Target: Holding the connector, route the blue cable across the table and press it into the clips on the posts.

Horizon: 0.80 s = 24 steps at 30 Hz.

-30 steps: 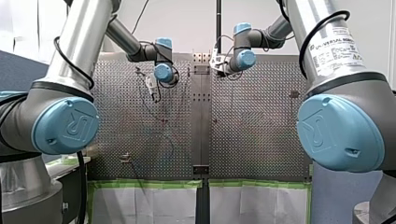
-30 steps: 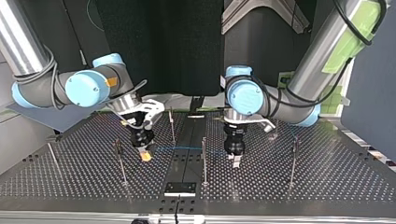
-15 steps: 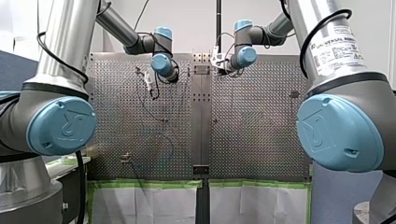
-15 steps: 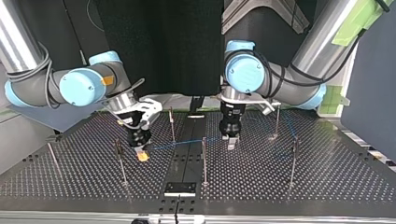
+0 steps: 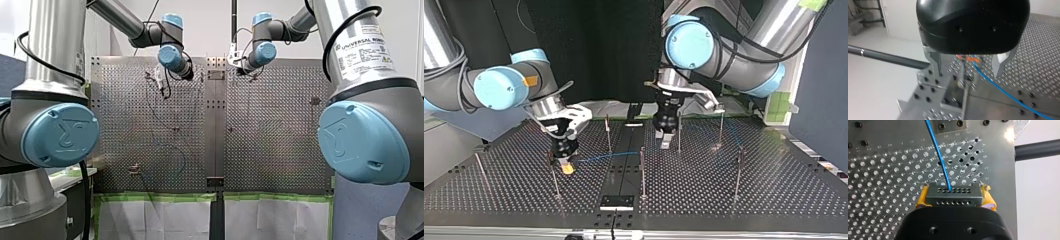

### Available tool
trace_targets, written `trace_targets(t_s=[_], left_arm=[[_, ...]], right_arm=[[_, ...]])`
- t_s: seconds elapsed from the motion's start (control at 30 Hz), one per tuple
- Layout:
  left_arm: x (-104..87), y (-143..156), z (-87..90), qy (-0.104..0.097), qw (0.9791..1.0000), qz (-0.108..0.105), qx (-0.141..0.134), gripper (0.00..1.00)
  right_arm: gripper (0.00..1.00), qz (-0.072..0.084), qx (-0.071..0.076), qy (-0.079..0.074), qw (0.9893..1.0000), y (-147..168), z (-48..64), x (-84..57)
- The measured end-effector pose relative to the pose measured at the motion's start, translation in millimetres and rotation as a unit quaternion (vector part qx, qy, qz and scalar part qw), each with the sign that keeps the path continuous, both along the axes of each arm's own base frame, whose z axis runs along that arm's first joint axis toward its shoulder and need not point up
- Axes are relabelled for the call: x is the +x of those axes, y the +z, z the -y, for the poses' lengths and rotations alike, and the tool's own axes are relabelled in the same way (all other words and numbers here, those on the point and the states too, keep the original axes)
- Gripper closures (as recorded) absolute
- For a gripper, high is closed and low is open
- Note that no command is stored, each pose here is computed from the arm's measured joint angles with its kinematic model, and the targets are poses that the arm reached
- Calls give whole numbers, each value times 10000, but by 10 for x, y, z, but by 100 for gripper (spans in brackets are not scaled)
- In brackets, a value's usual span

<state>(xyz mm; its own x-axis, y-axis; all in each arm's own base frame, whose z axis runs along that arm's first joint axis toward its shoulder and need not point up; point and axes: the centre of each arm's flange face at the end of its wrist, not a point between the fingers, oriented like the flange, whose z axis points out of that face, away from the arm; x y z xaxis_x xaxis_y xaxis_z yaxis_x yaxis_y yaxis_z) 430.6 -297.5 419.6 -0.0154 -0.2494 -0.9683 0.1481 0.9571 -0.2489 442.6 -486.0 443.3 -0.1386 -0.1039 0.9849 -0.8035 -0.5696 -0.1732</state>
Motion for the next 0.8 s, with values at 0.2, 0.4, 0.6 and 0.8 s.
trace_targets(t_s=[0.2, 0.4, 0.6, 0.8], left_arm=[[-127, 132, 107, -135, 9997, 199, -5, 1], [-202, 164, 223, -276, 9993, 263, -20, 1], [-258, 205, 312, -381, 9988, 292, -39, 1], [-272, 271, 421, -426, 9987, 263, -11, 1]], right_arm=[[100, -20, 35, -14, 10000, -33, -7, -9], [100, -25, 44, -87, 9999, -38, 19, -44], [100, -24, 49, -130, 9999, -41, 34, -61], [100, -26, 44, -136, 9999, -44, 37, -60]])
